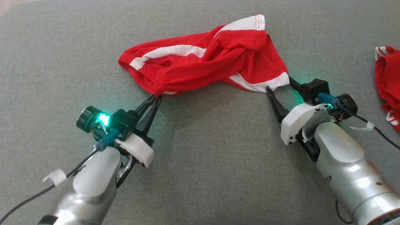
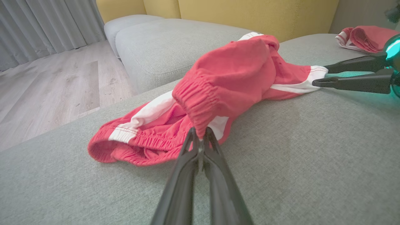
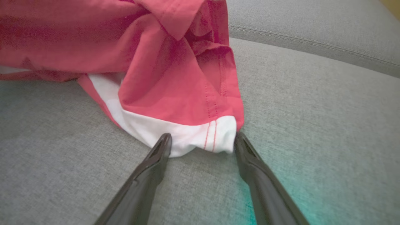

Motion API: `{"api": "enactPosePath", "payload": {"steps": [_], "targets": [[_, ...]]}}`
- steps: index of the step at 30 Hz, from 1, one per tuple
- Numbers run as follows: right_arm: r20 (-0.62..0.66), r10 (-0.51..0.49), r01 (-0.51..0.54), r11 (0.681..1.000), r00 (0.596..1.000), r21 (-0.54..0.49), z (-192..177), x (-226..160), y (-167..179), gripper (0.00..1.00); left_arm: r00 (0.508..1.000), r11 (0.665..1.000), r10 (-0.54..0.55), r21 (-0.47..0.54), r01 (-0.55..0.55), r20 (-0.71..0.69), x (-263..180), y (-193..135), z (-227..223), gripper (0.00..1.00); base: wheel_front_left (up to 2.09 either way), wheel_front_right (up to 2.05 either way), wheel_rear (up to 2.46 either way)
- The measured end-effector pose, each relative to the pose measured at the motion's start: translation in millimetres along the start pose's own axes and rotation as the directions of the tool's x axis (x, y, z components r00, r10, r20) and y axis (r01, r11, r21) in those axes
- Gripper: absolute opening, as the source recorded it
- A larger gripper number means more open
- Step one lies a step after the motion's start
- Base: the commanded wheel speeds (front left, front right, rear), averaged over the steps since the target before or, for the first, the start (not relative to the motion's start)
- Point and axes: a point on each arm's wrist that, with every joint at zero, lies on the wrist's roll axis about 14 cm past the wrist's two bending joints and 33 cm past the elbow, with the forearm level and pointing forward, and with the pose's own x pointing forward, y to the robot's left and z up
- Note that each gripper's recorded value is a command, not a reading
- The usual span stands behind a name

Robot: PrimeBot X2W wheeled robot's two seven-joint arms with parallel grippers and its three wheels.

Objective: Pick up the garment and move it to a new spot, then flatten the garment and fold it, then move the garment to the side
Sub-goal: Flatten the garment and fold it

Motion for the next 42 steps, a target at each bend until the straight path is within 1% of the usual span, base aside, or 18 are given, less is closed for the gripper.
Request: {"api": "enactPosePath", "payload": {"steps": [6,12,17,26,38,39,42], "targets": [[0.001,0.011,-0.011,1.0,1.0,-0.012,1,1,3,1.0,1.0,1.0,0.002,0.003,-0.002,-0.002,-2,0,0,0.0,0.0,0.0,0.0],[0.007,-0.025,0.025,1.0,1.0,-0.006,4,1,-11,1.0,1.0,1.0,0.001,0.005,-0.001,-0.006,-4,0,-1,0.0,0.0,0.0,0.0],[0.016,-0.035,0.036,0.999,0.999,-0.019,7,1,-15,1.0,1.0,1.0,0.001,0.004,-0.001,-0.009,-5,-1,-2,0.0,0.0,0.0,0.0],[0.004,-0.024,0.024,0.999,1.0,-0.029,2,4,-11,1.0,1.0,1.0,-0.001,0.0,0.001,-0.02,-4,-1,-7,0.0,0.0,0.0,0.0],[0.006,-0.001,0.002,0.998,1.0,-0.063,6,8,-7,1.0,1.0,1.0,0.002,-0.002,-0.002,-0.027,-5,0,-9,0.0,0.0,0.0,0.0],[0.005,0.001,0.0,0.998,1.0,-0.065,5,8,-6,0.96,1.0,1.0,0.003,-0.006,-0.003,-0.027,-5,0,-9,0.0,0.0,0.0,0.0],[0.003,0.007,-0.007,0.998,1.0,-0.066,4,8,-4,0.2,1.0,1.0,0.004,-0.008,-0.005,-0.027,-6,0,-10,0.0,0.0,0.0,0.0]]}}
